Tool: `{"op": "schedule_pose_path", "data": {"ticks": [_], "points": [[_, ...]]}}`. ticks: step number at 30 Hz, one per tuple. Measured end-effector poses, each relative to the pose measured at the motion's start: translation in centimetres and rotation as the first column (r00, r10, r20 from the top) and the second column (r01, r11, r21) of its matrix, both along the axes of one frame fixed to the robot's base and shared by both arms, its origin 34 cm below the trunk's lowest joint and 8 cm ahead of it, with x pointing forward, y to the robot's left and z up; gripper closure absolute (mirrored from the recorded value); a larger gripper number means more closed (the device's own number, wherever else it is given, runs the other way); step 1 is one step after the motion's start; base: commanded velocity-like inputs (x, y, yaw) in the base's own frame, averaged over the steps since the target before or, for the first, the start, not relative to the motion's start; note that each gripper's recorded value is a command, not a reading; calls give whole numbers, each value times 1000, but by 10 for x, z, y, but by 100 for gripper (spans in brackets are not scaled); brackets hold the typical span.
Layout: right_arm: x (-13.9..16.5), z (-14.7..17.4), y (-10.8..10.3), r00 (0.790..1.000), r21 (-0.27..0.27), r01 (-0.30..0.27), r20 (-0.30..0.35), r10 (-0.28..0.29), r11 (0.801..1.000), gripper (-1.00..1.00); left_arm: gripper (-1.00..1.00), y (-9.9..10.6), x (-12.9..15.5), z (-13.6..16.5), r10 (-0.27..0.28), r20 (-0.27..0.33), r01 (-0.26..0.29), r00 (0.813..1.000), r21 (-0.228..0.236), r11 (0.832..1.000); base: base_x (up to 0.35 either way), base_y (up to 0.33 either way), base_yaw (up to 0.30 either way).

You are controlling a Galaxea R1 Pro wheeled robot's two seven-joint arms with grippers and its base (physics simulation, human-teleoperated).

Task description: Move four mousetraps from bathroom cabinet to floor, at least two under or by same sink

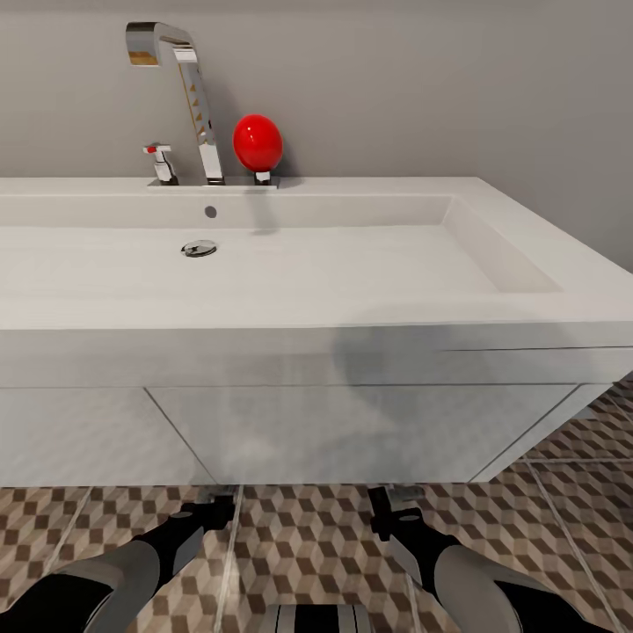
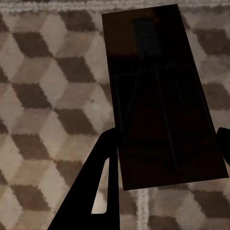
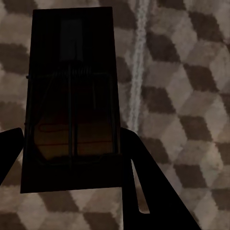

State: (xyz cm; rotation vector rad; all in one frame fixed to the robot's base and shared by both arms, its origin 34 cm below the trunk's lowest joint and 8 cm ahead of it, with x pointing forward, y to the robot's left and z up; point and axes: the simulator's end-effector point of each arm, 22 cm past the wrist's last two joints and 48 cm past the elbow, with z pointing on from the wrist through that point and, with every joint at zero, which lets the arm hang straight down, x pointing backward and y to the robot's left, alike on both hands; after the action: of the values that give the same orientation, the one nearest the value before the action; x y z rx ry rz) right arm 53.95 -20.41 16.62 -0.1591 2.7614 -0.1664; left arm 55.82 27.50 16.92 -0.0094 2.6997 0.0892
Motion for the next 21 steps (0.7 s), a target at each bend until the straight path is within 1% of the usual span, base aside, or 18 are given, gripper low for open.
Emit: {"op": "schedule_pose_path", "data": {"ticks": [21], "points": [[0, 0, 0, 1000, -1, -3, 2, 3, 1000, 100, 100, 2, 0, 0, 3, 1, -3, 1000, 2, 1000, 0, 0, 0]]}}
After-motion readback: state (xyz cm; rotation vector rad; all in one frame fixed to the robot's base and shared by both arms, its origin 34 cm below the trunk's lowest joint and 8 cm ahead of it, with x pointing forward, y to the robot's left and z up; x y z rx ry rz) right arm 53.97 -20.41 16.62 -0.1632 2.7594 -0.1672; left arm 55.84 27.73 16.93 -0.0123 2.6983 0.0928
